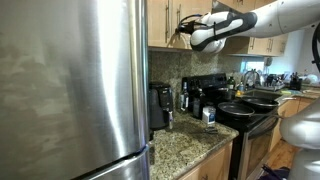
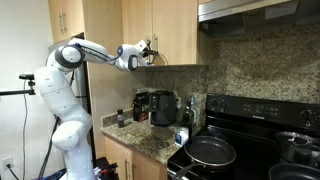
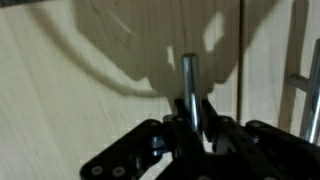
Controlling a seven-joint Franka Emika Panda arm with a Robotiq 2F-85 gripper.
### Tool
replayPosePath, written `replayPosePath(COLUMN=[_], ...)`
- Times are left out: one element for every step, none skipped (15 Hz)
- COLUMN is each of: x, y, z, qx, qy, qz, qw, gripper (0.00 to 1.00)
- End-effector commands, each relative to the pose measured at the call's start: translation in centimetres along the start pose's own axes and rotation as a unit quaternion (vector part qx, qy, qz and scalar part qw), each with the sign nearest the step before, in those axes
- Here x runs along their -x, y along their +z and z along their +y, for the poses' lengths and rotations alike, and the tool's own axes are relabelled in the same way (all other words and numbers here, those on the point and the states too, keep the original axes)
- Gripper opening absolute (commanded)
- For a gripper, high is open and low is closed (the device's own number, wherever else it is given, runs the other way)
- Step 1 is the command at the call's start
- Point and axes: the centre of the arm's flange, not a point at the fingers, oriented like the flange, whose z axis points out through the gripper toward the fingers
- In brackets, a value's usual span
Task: Open the right cabinet door and then open the drawer of the air fryer
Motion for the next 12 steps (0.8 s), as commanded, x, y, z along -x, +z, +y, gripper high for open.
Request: replayPosePath(x=[0.1, -0.1, -0.6, -1.5, -3.1, -5.1, -5.7, -5.8, -6.4, -7.2, -8.6, -9.9], y=[0.8, 0.8, 0.5, 0.0, -1.5, -3.9, -5.3, -6.9, -8.3, -10.2, -12.3, -14.6], z=[1.6, 1.8, 2.3, 2.9, 3.5, 3.8, 3.0, 1.9, 1.3, 1.4, 2.3, 3.7], qx=[0.022, 0.028, 0.038, 0.055, 0.07, 0.073, 0.078, 0.081, 0.085, 0.097, 0.116, 0.14], qy=[-0.028, -0.037, -0.046, -0.058, -0.074, -0.076, -0.073, -0.061, -0.054, -0.043, -0.032, -0.027], qz=[0.008, 0.009, 0.012, 0.011, 0.016, 0.026, 0.026, 0.031, 0.038, 0.051, 0.07, 0.084], qw=[0.9993, 0.9989, 0.9982, 0.9967, 0.9947, 0.9941, 0.9939, 0.9943, 0.9942, 0.9931, 0.9902, 0.9862], gripper=[0.0, 0.04, 0.04, 0.04, 0.04, 0.04, 0.04, 0.04, 0.04, 0.04, 0.04, 0.04])
